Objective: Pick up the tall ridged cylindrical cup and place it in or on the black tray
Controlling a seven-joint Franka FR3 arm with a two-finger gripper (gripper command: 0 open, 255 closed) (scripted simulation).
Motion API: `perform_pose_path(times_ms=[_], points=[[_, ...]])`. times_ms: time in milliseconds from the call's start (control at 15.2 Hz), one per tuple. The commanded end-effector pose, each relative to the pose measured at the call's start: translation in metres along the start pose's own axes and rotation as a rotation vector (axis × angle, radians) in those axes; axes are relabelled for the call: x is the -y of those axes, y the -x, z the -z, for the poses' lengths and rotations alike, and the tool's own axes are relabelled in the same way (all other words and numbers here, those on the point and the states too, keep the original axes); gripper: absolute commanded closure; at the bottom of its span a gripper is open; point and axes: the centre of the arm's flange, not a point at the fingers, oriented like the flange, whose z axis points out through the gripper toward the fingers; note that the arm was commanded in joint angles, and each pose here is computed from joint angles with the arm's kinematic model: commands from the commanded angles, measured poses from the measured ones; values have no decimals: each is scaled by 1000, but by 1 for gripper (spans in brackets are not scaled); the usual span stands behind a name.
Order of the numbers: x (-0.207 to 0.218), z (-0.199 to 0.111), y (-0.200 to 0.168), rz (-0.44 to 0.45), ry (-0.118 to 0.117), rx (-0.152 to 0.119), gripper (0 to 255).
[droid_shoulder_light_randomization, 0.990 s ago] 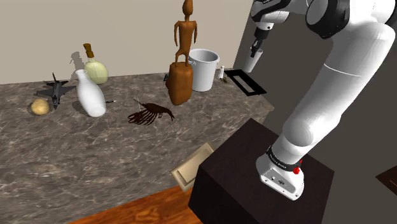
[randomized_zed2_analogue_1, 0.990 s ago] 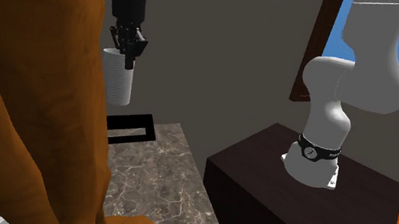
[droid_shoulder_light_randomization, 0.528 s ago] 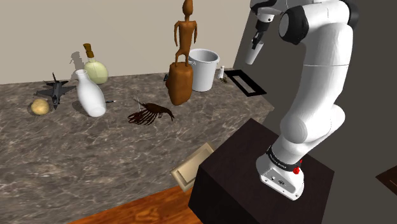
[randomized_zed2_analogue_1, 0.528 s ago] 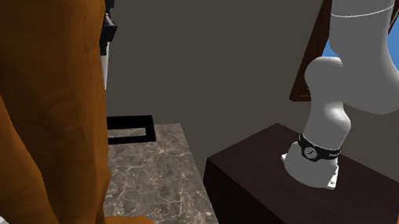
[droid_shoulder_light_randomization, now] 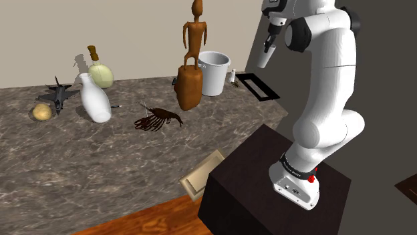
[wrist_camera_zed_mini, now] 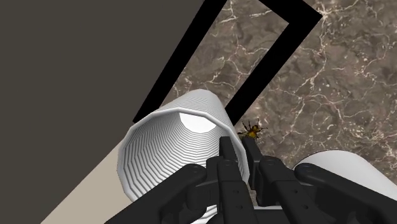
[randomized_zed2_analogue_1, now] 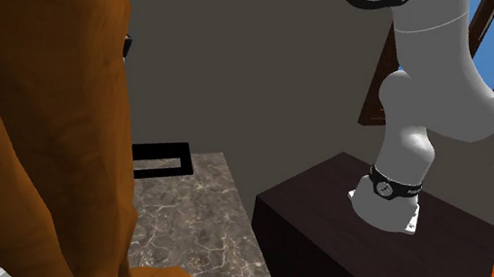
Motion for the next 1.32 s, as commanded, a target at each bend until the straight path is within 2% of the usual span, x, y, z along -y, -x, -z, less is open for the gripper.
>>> perform_pose_path(times_ms=[0, 990, 1254], points=[[1, -10, 0, 0, 1, 0, 255], [9, -89, 2, 0, 1, 0, 255], [9, -92, 2, 0, 1, 0, 255]])
